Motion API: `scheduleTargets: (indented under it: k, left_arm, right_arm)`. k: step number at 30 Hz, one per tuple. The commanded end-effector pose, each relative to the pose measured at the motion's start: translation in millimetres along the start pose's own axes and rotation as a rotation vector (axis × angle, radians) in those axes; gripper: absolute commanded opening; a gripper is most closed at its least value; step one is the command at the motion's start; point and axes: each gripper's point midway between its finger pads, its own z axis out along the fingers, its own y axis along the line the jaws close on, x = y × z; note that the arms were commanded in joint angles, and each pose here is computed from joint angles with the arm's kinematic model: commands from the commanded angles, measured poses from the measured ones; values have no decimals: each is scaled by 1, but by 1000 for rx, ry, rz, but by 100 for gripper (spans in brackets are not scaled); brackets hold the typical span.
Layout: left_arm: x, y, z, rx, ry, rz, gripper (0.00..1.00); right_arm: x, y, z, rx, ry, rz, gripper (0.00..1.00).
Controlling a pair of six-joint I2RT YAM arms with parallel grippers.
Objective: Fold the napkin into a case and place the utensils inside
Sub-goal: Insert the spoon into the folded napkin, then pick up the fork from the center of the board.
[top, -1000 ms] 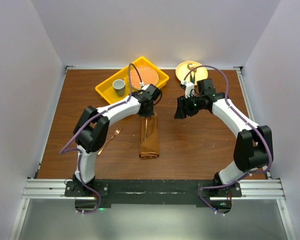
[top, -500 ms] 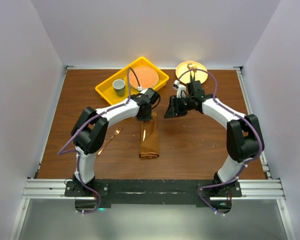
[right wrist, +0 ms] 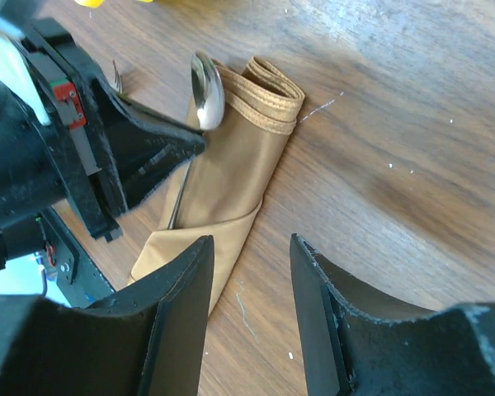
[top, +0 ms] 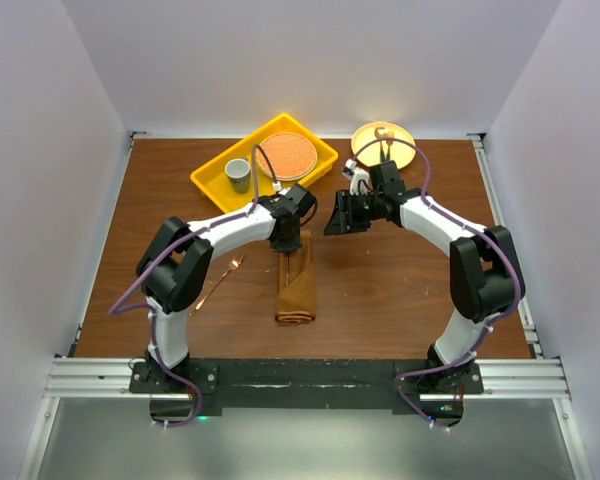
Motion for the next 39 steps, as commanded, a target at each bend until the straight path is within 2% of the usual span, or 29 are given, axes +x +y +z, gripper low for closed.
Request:
scheduleTargets:
  k: [1, 6, 10, 13, 14, 17, 19, 20, 21, 22, 26, 29, 32, 39]
  left_arm:
    - [-2, -9, -19, 57, -21, -17, 19]
    - [-7, -9, -23, 62, -38, -6, 29]
    - [-35, -12, -53, 91, -133, 42, 31]
    - [-66, -7, -92, 127, -266, 128, 32]
    - [-71, -1, -100, 135, -295, 223, 32]
    - [-81, 27, -123, 206, -344, 361, 40]
    - [-83, 65, -129, 235, -320, 342, 49]
    - [-80, 74, -129, 253, -306, 403, 50]
    - [-81, 91, -130, 210, -296, 402, 51]
    - [-70, 102, -129, 177, -246, 421, 51]
    - [-49, 137, -122, 130, -172, 563, 46]
    - [-16, 156, -104, 101, -44, 676, 47]
    - [15, 168, -84, 110, 71, 690, 47]
    - [29, 170, -48, 116, 139, 702, 41]
  right_arm:
    - [-24, 9, -7, -10, -62, -38, 47]
    - [-27, 10, -10, -3, -63, -52, 48]
    - [-29, 12, -14, -1, -61, -78, 49]
    - [-32, 15, -21, 7, -63, -111, 50]
    - [-36, 17, -24, 7, -70, -125, 50]
    - [-40, 19, -32, 22, -76, -167, 51]
    - [-41, 17, -35, 36, -78, -189, 52]
    - [-43, 17, -38, 43, -83, -198, 52]
    - [-43, 16, -39, 47, -85, -204, 52]
    - [-42, 14, -40, 54, -80, -206, 52]
    - [-35, 13, -42, 60, -66, -204, 52]
    - [-30, 11, -43, 66, -56, -207, 52]
    - [-27, 10, -44, 71, -48, -209, 52]
    - [-25, 10, -48, 83, -46, -198, 54]
